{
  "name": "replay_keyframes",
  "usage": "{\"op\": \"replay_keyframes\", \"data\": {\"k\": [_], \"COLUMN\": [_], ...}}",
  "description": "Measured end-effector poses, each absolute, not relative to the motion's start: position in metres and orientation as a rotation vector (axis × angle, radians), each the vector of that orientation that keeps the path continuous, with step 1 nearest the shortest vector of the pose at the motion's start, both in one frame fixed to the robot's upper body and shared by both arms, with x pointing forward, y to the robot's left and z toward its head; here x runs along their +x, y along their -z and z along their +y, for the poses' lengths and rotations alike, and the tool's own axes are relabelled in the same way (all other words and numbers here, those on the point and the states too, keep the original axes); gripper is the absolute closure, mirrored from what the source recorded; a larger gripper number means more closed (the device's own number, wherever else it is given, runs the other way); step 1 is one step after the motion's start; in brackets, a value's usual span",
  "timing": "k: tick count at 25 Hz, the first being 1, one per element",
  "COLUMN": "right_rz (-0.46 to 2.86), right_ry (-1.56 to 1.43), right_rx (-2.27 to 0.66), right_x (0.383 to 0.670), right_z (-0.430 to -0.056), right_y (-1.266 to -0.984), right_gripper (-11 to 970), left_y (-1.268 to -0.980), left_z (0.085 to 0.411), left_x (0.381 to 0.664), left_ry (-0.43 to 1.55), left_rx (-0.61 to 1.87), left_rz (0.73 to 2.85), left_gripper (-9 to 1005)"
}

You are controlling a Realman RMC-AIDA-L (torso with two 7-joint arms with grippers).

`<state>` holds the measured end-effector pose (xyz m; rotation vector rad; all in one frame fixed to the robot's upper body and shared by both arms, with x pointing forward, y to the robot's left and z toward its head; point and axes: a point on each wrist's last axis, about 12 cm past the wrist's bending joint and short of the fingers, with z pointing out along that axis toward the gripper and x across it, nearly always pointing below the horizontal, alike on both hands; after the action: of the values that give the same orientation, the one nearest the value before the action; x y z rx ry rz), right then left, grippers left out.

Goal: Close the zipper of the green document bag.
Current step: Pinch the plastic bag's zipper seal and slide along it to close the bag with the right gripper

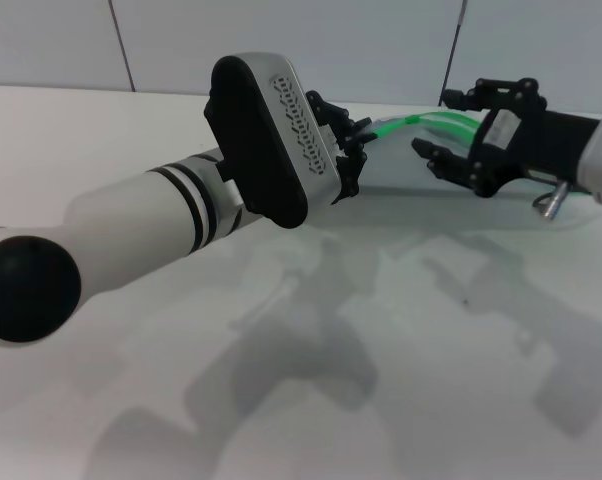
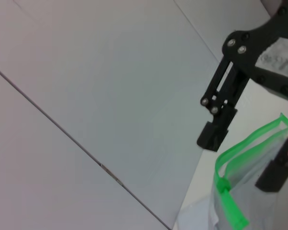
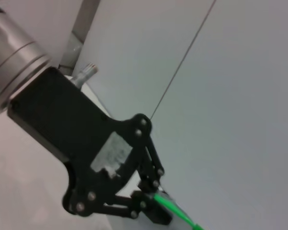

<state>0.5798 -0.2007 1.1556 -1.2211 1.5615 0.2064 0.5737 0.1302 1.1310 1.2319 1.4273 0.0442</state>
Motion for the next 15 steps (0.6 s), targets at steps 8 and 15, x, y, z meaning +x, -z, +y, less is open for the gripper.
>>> {"op": "replay_keyframes", "data": {"k": [8,15], "right_rz": [1.475,1.445], "right_ry": [-0.063,-0.035], "right_rx": [-1.231,-1.263], "right_x": [0.571,0.567], "right_z": [-0.185,-0.180], "right_y": [-1.154,-1.151], "right_gripper": [387,386], "left_y": [-1.131,-1.131], "left_z": [0.131,0.131], "left_x": [0.574,0.574], "left_ry": [-0.044,-0.040], "left_rx": [1.228,1.224], "left_rz": [1.430,1.433], "left_gripper": [944,944]}}
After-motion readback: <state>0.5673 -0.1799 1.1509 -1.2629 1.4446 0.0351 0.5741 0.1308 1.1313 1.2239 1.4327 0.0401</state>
